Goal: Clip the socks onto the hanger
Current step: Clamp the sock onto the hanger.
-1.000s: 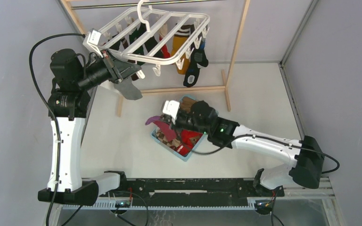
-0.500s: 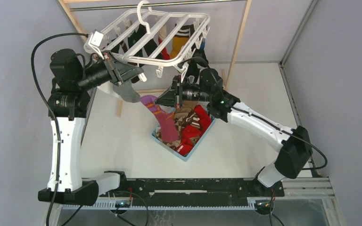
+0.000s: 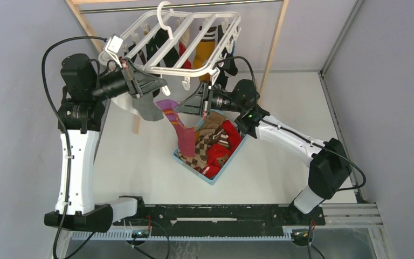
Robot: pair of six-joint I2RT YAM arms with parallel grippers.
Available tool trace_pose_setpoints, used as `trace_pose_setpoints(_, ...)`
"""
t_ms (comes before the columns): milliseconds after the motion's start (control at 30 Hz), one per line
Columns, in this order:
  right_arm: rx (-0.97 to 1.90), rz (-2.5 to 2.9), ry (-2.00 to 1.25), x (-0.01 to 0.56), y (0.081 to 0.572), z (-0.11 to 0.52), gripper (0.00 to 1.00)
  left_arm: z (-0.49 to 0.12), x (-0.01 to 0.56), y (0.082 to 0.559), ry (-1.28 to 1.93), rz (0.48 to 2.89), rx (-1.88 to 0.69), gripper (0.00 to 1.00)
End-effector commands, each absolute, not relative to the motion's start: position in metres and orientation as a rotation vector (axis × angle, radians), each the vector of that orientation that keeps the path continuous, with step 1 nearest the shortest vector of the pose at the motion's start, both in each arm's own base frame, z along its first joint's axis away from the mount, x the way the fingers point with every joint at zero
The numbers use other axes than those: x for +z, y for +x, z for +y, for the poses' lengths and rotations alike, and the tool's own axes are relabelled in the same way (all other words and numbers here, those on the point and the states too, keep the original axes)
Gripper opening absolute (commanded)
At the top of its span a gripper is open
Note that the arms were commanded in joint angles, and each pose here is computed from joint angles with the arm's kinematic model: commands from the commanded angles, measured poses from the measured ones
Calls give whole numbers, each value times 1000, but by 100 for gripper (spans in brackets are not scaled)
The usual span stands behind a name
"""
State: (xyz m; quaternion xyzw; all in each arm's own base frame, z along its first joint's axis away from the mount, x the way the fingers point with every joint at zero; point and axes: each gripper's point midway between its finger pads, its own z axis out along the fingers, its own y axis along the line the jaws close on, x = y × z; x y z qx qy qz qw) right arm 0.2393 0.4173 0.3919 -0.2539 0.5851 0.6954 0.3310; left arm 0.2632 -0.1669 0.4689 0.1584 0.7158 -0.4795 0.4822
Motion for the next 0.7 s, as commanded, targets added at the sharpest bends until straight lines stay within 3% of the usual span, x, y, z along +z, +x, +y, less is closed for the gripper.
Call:
trace_pose_setpoints(0,1936,1318,-658,431,226,403,0,-171,474,249,474,1714,-1208,0)
trace_pose_setpoints(667,2063,1243,-558,439,239,395,0,-174,475,245,505,1712,-1246,0)
